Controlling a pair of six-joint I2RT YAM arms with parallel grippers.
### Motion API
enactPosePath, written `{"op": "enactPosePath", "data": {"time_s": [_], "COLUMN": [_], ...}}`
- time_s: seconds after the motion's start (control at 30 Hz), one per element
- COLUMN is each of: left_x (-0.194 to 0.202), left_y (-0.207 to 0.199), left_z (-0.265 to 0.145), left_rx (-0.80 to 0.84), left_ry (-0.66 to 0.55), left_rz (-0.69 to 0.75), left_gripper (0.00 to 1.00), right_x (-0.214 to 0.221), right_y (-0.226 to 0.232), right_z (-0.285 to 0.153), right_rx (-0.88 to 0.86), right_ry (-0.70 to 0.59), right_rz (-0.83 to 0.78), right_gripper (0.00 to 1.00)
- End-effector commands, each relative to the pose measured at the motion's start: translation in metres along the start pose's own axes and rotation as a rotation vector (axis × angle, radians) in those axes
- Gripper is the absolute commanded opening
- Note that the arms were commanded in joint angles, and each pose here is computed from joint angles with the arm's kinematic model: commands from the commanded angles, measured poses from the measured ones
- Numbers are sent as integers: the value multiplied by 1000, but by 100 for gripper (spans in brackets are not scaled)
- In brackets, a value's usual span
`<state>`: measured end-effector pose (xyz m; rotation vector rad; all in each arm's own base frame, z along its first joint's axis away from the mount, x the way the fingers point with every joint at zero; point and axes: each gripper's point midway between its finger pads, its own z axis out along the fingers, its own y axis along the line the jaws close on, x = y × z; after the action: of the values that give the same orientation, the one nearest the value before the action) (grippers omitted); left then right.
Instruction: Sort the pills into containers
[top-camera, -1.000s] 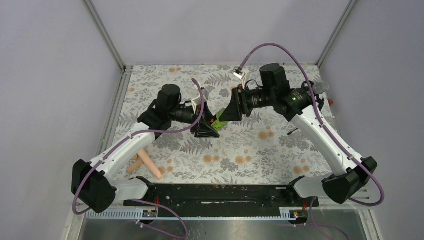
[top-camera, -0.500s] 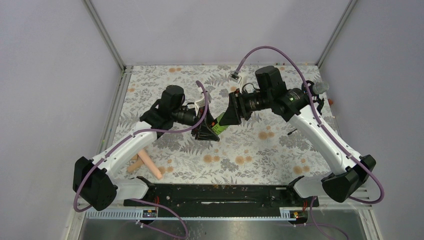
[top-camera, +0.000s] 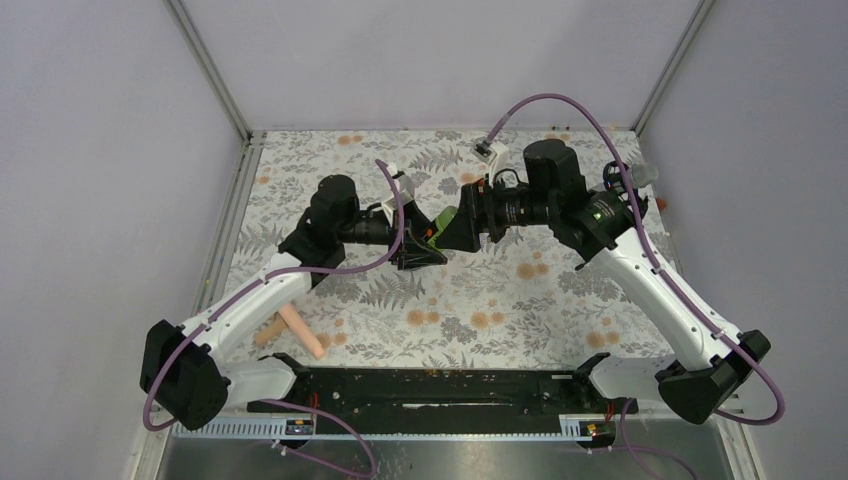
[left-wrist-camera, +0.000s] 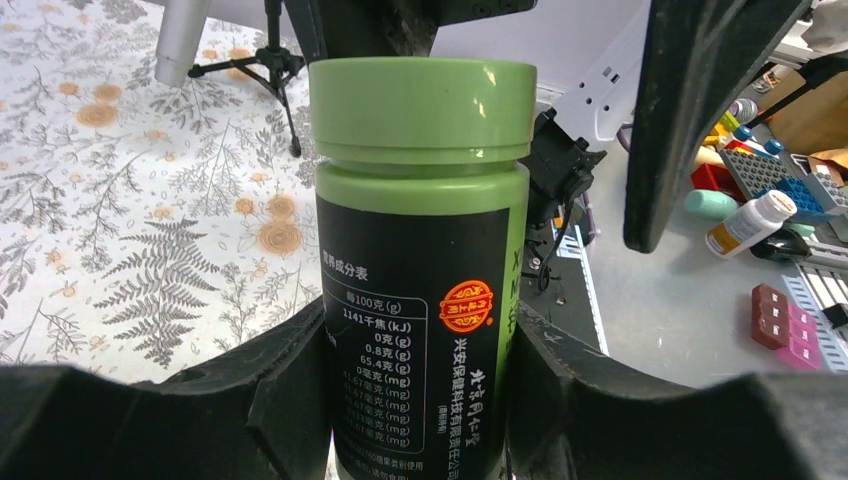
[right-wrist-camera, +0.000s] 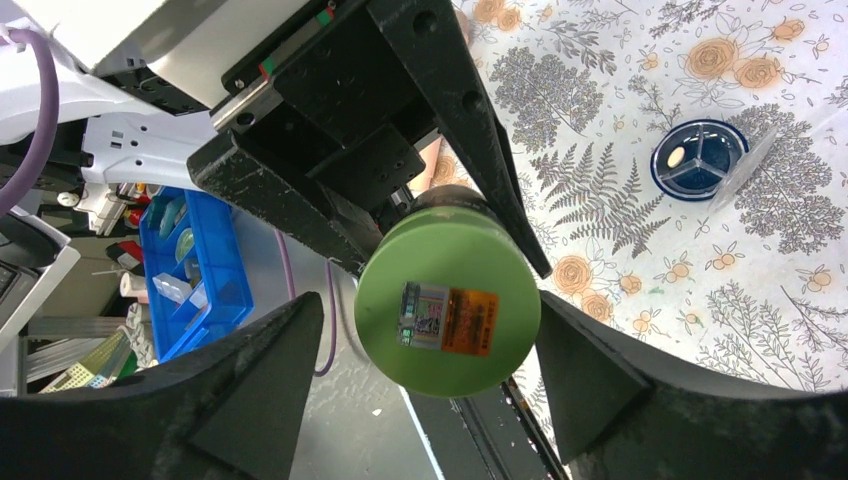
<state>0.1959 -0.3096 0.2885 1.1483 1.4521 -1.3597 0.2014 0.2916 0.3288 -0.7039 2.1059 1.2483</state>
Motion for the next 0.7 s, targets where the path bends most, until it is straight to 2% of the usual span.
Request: {"op": "enactPosePath", "data": {"time_s": [0.0, 0.23, 0.67], "left_x": [-31, -28, -18], "left_y": [-8, -19, -40], "left_z": [-3, -5, -9], "left_rx": [5, 60, 164], "left_ry": [-83, -54, -17], "left_rz": [114, 100, 81], "left_gripper": [0, 0, 0], "right_x": [-12, -16, -34], "right_y": [21, 21, -4], "right_z": [-15, -29, -8], "right_rx": [-42, -1, 75], "right_ry": [-57, -112, -123], "right_rz": [-84, -198, -146], "right_gripper": [88, 93, 91]}}
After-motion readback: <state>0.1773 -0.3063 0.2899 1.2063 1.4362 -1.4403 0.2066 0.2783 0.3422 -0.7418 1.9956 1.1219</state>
